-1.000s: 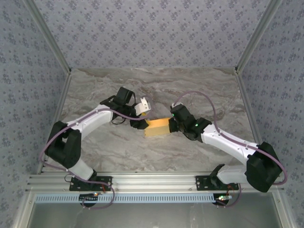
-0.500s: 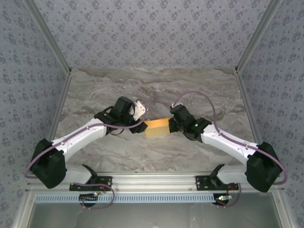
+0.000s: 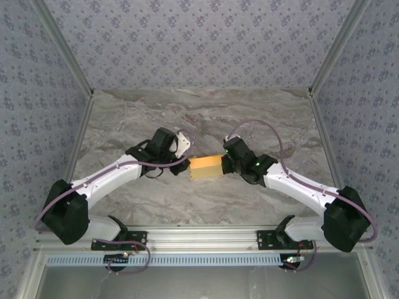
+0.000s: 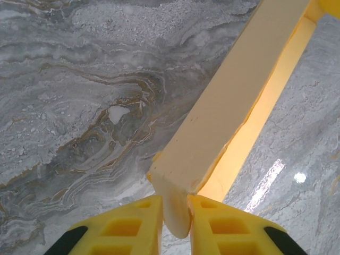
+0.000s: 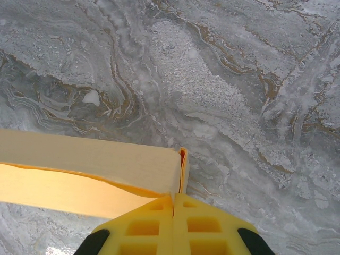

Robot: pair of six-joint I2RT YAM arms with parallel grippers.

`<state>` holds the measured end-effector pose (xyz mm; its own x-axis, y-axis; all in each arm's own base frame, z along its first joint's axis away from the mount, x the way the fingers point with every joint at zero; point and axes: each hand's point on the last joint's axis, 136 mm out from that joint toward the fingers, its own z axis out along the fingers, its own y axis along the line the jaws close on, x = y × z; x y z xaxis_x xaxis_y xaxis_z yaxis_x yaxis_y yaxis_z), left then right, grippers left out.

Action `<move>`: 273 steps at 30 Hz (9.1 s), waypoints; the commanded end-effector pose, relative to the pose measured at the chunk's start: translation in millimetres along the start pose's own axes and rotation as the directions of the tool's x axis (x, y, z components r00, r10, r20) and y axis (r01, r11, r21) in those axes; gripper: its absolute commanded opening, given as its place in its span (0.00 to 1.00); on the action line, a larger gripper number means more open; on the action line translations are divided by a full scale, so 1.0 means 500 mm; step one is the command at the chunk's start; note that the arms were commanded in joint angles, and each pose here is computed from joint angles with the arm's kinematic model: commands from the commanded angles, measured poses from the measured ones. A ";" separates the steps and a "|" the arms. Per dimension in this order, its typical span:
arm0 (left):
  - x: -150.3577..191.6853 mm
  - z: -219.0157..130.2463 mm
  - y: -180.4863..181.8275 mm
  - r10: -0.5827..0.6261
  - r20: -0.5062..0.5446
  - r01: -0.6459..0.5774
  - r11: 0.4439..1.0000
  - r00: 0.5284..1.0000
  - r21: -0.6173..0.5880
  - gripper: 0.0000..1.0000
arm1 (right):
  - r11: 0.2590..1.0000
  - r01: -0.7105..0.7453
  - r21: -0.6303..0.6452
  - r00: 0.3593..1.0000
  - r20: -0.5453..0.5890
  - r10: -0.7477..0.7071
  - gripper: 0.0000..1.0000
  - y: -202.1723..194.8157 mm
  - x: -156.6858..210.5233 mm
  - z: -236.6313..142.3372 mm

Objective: Fold the paper box

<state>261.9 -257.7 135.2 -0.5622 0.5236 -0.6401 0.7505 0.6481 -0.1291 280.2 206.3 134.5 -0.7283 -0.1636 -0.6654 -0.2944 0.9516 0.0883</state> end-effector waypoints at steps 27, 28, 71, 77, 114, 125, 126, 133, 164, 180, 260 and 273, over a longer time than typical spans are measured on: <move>-0.055 0.004 -0.008 -0.514 0.144 0.521 0.854 0.846 -0.011 0.00 | 0.998 -0.062 0.016 0.998 0.016 0.061 0.03 0.007 0.002 -0.006; -0.053 0.006 -0.006 -0.530 0.146 0.537 0.843 0.835 -0.011 0.00 | 0.998 -0.062 0.017 0.998 0.017 0.061 0.03 0.006 0.002 -0.006; 0.003 -0.041 -0.030 -0.411 0.246 0.429 0.903 0.878 -0.024 0.49 | 0.994 0.058 0.091 0.997 0.042 -0.062 0.04 -0.006 0.037 0.006; -0.032 -0.074 -0.021 -0.437 0.288 0.442 0.896 0.852 0.054 0.61 | 0.994 0.058 0.093 0.997 0.046 -0.063 0.03 -0.006 0.036 0.006; 0.054 0.054 0.025 -0.573 0.118 0.574 0.818 0.811 0.034 0.61 | 0.998 0.057 -0.035 0.994 0.094 -0.053 0.44 0.043 -0.030 -0.064; 0.045 0.054 0.023 -0.564 0.120 0.564 0.825 0.817 0.032 0.61 | 0.997 0.014 -0.081 0.999 0.048 -0.011 0.50 0.016 -0.075 -0.037; 0.043 0.053 0.022 -0.562 0.120 0.562 0.826 0.818 0.034 0.61 | 0.996 0.003 -0.092 0.999 0.033 0.000 0.50 0.014 -0.075 -0.028; 0.044 0.055 0.022 -0.560 0.121 0.561 0.827 0.820 0.030 0.61 | 0.986 -0.064 -0.153 0.996 -0.066 0.055 0.47 -0.005 -0.048 0.042; 0.058 0.070 0.015 -0.610 0.112 0.607 0.792 0.785 0.058 0.50 | 0.820 -0.358 -0.446 0.933 -0.212 0.292 0.37 -0.005 0.042 0.041; 0.057 0.071 0.016 -0.608 0.112 0.606 0.794 0.786 0.051 0.50 | 0.759 -0.399 -0.515 0.917 -0.222 0.332 0.52 -0.009 0.045 0.004; -0.106 0.033 -0.006 -0.579 0.210 0.550 0.815 0.788 0.184 0.57 | 0.821 -0.252 -0.512 0.966 -0.080 0.247 0.37 0.057 -0.093 0.040; -0.173 0.082 0.090 -0.502 0.284 0.510 0.859 0.817 0.053 0.54 | 0.877 -0.144 -0.458 0.988 -0.013 0.156 0.35 0.042 -0.148 0.135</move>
<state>353.6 -266.4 124.0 -0.7851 -0.0875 -0.6132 0.2533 0.8581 -0.4467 367.8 236.4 125.7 -0.8074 0.0388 -0.5887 -0.3385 0.7868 0.5161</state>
